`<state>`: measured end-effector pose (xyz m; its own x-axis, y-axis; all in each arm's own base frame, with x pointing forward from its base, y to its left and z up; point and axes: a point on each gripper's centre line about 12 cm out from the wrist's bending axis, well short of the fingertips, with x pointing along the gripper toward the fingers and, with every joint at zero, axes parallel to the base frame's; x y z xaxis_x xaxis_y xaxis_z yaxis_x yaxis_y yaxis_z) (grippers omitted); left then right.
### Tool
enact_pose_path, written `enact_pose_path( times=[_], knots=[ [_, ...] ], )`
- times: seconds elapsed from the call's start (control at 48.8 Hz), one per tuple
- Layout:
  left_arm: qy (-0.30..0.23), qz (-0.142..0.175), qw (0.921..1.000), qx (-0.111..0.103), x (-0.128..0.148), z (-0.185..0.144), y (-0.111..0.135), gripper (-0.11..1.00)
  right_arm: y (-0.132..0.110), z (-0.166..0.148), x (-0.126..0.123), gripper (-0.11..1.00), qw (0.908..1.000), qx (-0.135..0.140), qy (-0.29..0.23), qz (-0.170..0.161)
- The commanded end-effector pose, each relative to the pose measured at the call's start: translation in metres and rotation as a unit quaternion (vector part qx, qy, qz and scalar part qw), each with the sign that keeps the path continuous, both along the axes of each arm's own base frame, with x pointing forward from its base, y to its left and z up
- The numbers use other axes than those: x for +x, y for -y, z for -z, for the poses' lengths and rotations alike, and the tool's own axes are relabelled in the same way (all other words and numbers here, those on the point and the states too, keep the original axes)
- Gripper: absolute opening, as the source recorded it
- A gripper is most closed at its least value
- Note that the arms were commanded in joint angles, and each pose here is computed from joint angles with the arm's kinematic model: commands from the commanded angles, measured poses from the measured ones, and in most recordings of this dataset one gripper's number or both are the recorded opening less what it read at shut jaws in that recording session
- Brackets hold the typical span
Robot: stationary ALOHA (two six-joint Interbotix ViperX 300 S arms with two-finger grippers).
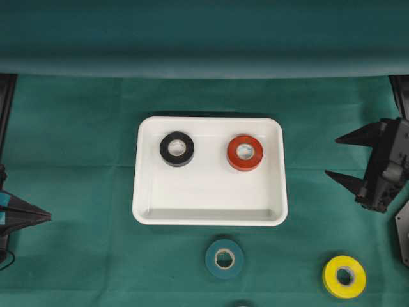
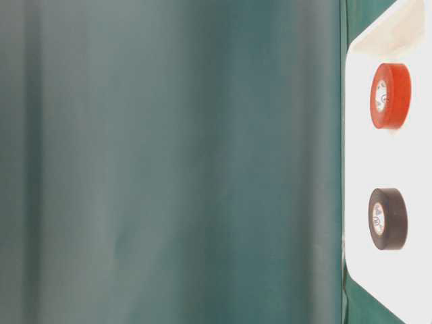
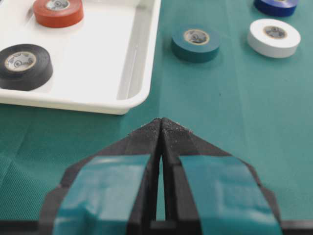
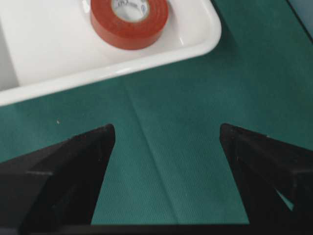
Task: Put the tape into the white case with the right arm.
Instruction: 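Withdraw the right gripper to the right edge of the table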
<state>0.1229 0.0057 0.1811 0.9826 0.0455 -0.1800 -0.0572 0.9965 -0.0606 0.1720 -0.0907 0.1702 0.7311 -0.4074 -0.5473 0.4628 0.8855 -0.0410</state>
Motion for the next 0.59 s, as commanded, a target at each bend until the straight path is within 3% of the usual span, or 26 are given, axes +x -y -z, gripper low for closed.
enact_pose_path(
  times=[0.0, 0.267, 0.574],
  knots=[
    [0.007, 0.0, 1.0, -0.001, 0.001, -0.005, 0.0, 0.0, -0.001, -0.004, 0.001, 0.71, 0.9999, -0.003, 0.009, -0.002],
    [0.006, 0.0, 1.0, -0.001, 0.001, -0.005, 0.0, 0.0, -0.007, -0.001, 0.001, 0.71, 0.9998, -0.001, 0.008, -0.016],
    [0.006, 0.0, 1.0, -0.001, 0.001, -0.005, 0.0, 0.0, -0.045, 0.002, 0.006, 0.71, 0.9932, 0.003, 0.019, -0.115]
  ],
)
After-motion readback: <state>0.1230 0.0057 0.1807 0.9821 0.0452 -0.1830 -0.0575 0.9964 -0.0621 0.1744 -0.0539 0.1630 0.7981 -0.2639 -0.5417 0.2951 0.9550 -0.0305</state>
